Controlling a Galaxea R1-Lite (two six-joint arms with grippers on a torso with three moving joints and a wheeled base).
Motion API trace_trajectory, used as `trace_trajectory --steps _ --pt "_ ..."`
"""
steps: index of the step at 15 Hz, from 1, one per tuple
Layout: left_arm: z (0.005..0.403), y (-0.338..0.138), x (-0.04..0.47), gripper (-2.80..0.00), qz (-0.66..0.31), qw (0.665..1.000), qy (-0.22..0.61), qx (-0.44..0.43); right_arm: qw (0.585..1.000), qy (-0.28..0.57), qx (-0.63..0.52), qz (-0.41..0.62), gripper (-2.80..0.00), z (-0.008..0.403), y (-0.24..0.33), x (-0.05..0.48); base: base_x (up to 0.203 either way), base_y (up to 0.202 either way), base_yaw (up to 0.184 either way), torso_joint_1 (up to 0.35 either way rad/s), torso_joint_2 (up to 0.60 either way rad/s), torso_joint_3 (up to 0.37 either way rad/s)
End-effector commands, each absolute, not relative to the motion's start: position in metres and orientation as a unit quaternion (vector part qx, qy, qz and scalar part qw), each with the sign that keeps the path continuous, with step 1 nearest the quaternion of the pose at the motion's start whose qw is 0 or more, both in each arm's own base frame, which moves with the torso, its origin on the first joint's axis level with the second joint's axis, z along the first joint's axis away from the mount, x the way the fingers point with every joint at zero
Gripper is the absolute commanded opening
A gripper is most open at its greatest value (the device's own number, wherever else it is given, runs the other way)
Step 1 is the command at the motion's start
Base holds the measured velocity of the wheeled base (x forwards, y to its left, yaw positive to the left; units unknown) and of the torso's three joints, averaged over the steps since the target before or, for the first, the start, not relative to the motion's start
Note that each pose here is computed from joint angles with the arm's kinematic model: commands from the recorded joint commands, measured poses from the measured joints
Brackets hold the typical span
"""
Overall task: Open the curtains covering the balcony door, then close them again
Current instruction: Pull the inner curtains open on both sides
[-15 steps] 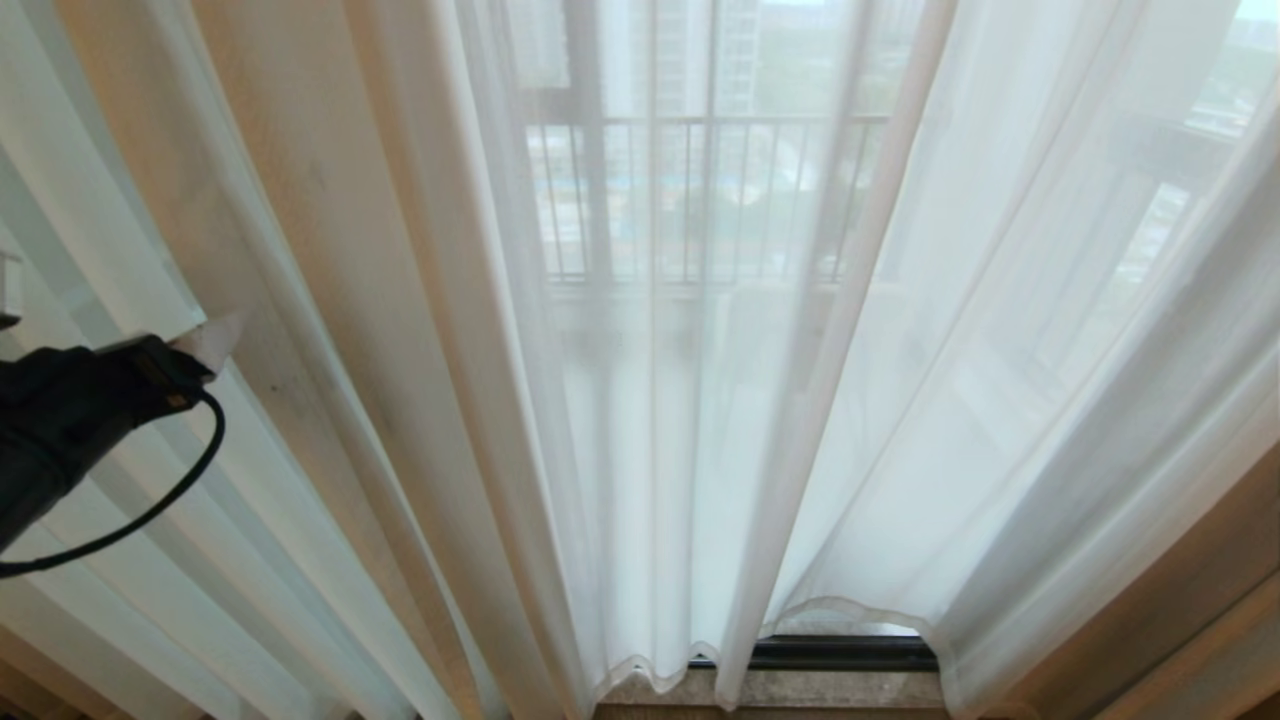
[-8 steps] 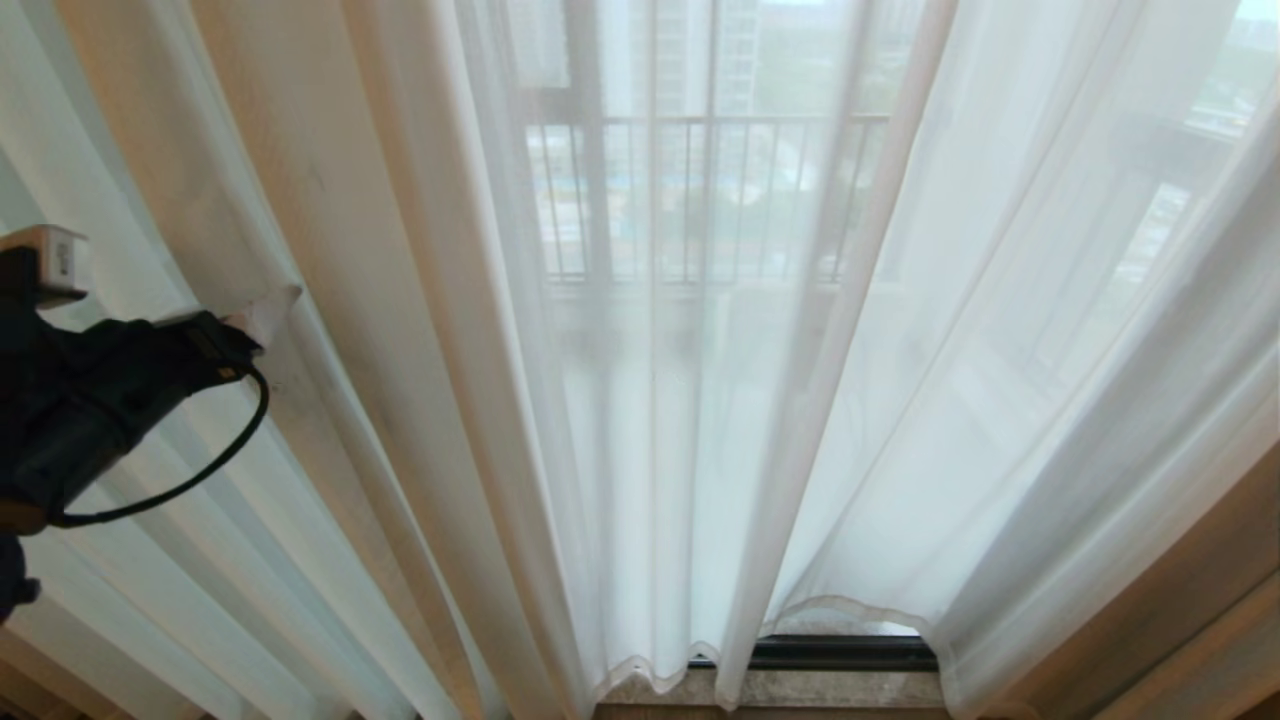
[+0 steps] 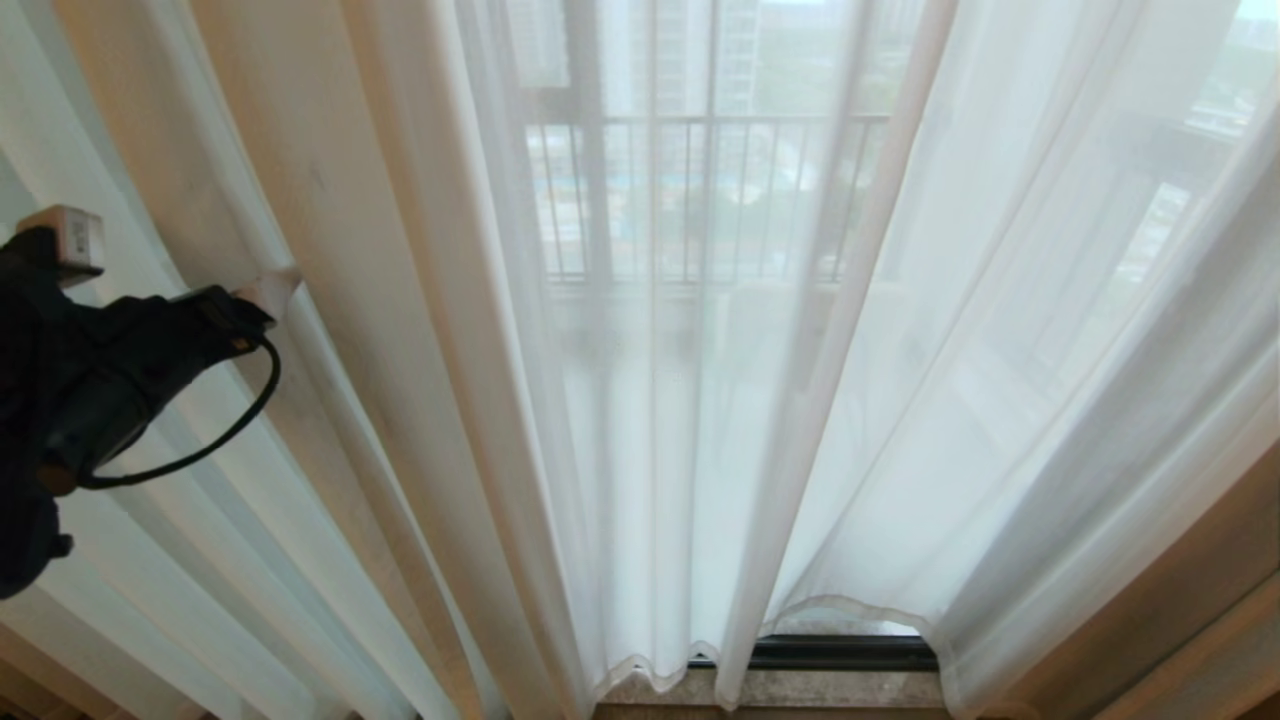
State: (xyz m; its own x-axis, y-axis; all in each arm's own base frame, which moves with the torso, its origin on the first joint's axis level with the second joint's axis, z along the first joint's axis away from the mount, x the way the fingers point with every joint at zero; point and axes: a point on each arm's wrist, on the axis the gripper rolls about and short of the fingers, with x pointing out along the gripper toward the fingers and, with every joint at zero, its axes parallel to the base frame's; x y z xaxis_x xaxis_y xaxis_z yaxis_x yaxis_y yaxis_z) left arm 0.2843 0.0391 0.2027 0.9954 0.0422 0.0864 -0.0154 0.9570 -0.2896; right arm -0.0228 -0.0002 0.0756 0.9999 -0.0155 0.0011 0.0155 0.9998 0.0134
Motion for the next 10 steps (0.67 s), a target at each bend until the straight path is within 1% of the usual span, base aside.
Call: trace_trajectory --steps 1,2,3,6,10 --pt "0.203 0.040 0.288 0.00 0.014 0.988 -0.051 -0.145 1.000 -0.001 0.007 -0.008 -2.80 0.076 0.000 -0.023 0.000 0.000 0.000 0.000 0.00 0.000" --pt "0.203 0.040 0.290 0.00 0.013 0.988 -0.058 -0.144 1.000 -0.001 0.007 -0.008 -2.80 0.076 0.000 -0.023 0.000 0.000 0.000 0.000 0.00 0.000" --pt "0.202 0.041 0.293 -2.80 0.011 0.987 -0.069 -0.142 1.000 -0.001 0.007 -0.008 -2.80 0.076 0.000 -0.023 0.000 0.000 0.000 0.000 0.00 0.000" --pt "0.202 0.039 0.294 -2.80 0.005 0.987 -0.081 -0.140 1.000 -0.001 0.007 -0.008 -2.80 0.076 0.000 -0.023 0.000 0.000 0.000 0.000 0.00 0.000" --pt "0.208 0.036 0.281 -2.80 0.007 0.987 -0.089 -0.135 1.000 -0.001 0.007 -0.008 -2.80 0.076 0.000 -0.023 0.000 0.000 0.000 0.000 0.00 0.000"
